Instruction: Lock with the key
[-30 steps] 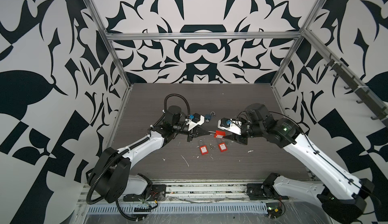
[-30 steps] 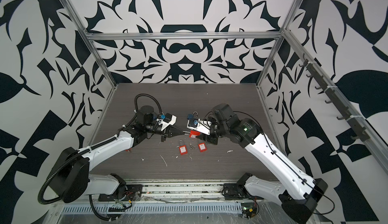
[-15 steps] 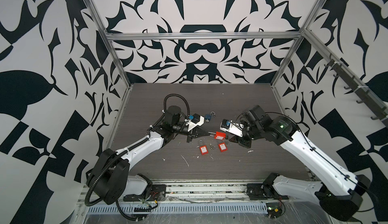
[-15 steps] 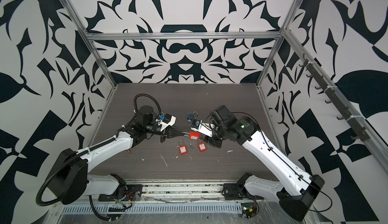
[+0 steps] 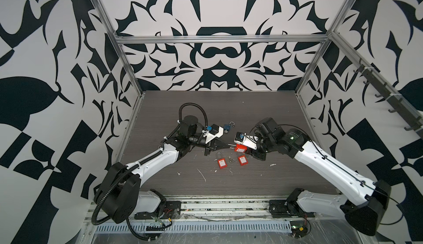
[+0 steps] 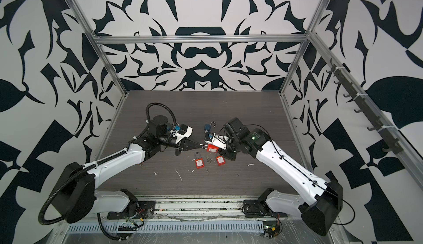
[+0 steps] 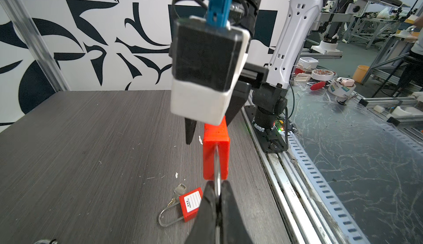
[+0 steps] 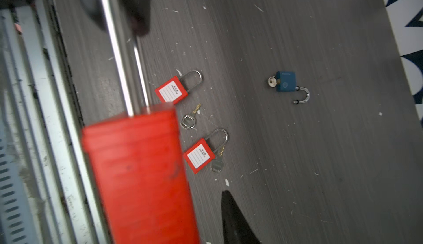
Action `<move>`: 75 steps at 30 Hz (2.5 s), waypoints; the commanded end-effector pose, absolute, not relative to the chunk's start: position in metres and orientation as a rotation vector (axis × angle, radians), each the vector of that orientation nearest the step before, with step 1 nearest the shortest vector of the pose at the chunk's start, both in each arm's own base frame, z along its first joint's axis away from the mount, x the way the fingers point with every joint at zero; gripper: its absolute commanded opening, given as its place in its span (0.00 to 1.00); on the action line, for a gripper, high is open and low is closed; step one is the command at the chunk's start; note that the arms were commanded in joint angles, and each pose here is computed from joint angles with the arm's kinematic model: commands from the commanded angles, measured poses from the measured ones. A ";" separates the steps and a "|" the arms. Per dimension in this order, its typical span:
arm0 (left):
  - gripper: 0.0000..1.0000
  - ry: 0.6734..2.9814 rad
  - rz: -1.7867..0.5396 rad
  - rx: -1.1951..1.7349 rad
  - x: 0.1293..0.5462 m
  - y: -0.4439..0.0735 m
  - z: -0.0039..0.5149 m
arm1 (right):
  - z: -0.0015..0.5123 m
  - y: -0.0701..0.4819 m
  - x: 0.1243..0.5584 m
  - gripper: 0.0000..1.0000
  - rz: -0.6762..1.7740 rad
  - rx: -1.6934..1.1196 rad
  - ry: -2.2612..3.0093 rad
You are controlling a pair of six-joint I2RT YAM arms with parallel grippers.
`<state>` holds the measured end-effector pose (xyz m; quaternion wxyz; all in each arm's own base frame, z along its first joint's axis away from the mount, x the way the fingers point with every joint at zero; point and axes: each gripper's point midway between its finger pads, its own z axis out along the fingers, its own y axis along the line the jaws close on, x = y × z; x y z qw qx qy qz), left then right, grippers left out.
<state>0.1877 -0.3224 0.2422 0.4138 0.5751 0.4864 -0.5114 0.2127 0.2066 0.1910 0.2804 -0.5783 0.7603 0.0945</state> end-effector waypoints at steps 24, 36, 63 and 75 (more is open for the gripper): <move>0.00 1.179 -1.259 1.481 0.183 -0.327 0.255 | 0.227 0.210 0.195 0.27 0.312 -1.680 1.901; 0.00 1.181 -1.215 1.508 0.181 -0.323 0.255 | 0.228 0.212 0.183 0.05 0.342 -1.748 1.776; 0.00 1.192 -1.082 1.478 0.192 -0.303 0.259 | 0.196 0.194 0.173 0.00 0.374 -1.767 1.912; 0.00 1.201 -1.007 1.453 0.197 -0.299 0.256 | 0.192 0.180 0.190 0.00 0.232 -1.767 1.914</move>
